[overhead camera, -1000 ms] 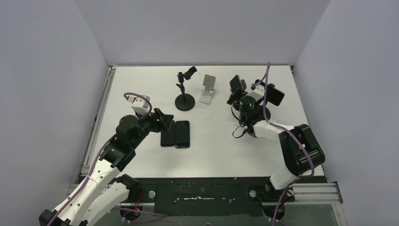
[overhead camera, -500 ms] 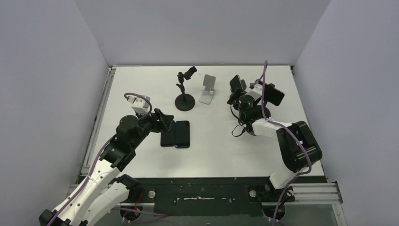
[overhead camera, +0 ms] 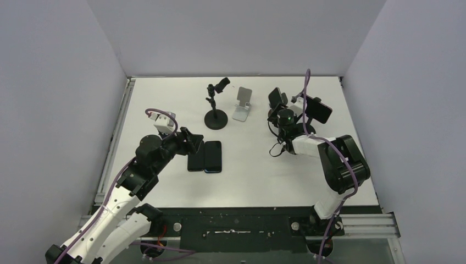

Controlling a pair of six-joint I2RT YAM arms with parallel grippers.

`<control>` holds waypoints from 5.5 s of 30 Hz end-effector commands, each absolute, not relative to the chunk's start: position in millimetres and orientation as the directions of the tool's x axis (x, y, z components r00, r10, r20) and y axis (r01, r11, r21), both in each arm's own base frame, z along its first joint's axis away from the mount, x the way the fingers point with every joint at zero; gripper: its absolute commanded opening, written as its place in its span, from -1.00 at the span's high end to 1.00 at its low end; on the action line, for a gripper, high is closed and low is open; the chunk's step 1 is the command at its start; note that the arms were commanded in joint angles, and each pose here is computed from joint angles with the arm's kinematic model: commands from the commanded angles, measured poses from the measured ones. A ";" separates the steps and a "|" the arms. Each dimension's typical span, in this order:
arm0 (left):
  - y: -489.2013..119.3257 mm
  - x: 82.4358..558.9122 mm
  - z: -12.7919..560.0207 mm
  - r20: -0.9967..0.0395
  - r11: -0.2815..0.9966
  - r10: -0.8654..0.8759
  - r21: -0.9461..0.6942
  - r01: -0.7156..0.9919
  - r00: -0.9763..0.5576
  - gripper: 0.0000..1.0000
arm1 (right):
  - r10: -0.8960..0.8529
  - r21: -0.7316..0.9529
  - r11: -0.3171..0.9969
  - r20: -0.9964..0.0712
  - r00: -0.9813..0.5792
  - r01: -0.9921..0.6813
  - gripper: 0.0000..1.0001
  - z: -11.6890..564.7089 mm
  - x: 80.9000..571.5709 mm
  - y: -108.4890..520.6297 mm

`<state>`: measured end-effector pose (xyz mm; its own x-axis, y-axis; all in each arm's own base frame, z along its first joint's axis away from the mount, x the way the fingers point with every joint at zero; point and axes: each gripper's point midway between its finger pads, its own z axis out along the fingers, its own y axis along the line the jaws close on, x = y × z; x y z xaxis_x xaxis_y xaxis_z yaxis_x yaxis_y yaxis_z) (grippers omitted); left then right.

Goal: Remove the phone from the phone stand
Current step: Remove the phone from the phone stand, then place the phone at the center of the board.

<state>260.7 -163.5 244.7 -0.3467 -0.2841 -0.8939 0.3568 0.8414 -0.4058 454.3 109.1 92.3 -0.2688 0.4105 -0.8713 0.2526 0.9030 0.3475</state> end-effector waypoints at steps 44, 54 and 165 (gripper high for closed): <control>-171.8 259.5 258.5 -0.903 0.817 -0.298 -0.409 0.407 -0.310 -0.29 | 0.417 0.376 0.900 -0.890 -0.184 0.221 0.83 129.4 458.8 103.6; -172.6 260.5 256.6 -0.902 0.817 -0.295 -0.409 0.406 -0.315 -0.29 | 0.362 0.329 0.926 -0.914 -0.185 0.186 1.00 140.5 453.7 105.0; -218.7 182.6 447.4 -0.447 -0.025 -0.824 -0.586 0.810 -0.349 -0.38 | 0.779 0.518 0.014 -0.541 -0.316 -0.855 1.00 444.2 167.0 294.2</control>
